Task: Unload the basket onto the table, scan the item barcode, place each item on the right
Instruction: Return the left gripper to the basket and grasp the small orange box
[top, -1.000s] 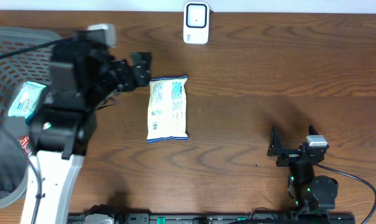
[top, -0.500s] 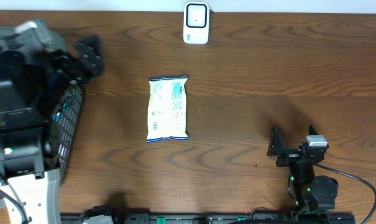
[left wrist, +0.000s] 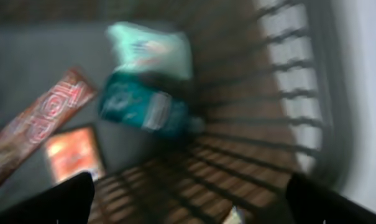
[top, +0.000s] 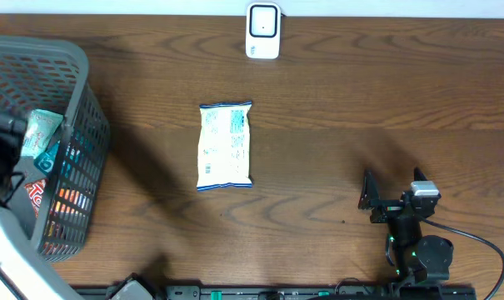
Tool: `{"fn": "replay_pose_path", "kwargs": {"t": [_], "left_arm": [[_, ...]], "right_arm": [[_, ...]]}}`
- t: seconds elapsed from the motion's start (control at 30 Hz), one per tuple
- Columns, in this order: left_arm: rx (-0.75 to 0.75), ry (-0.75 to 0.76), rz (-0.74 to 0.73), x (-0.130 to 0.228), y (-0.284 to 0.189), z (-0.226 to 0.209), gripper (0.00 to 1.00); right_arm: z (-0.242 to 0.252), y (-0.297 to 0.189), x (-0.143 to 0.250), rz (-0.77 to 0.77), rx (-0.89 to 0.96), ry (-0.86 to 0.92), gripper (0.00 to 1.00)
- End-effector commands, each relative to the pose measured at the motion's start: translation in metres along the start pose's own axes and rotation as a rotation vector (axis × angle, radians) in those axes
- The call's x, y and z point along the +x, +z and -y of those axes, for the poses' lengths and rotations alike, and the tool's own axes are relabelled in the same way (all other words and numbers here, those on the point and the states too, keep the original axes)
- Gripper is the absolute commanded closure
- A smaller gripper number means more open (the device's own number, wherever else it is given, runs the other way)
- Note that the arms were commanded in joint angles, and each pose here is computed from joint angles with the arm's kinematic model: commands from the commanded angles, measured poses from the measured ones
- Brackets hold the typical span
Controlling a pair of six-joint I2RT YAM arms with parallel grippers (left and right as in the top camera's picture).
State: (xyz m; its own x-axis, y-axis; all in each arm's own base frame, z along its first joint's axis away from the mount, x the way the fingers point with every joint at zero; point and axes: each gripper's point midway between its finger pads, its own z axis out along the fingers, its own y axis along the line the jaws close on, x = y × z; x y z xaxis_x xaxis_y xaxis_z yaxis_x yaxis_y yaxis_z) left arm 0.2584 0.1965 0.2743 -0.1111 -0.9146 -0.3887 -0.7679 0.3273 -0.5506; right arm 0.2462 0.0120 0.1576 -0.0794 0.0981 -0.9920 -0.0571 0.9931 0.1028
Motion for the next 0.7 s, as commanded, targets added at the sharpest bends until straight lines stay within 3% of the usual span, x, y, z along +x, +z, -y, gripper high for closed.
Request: {"fn": "replay_pose_path", "kwargs": {"t": [0.0, 0.33, 0.67], "left_arm": [[-0.127, -0.107, -0.095, -0.001, 0.024, -0.039, 0.02], [-0.378, -0.167, -0.43, 0.048, 0.098, -0.116, 0.02], [-0.438, -0.196, -0.523, 0.079, 0.142, -0.154, 0.02]], "right_arm": [[-0.002, 0.0, 0.001, -0.001, -0.006, 0.011, 0.01], [-0.002, 0.0, 0.001, 0.0, -0.006, 0.011, 0.01], [-0.002, 0.0, 0.001, 0.0, -0.006, 0.011, 0.01]]}}
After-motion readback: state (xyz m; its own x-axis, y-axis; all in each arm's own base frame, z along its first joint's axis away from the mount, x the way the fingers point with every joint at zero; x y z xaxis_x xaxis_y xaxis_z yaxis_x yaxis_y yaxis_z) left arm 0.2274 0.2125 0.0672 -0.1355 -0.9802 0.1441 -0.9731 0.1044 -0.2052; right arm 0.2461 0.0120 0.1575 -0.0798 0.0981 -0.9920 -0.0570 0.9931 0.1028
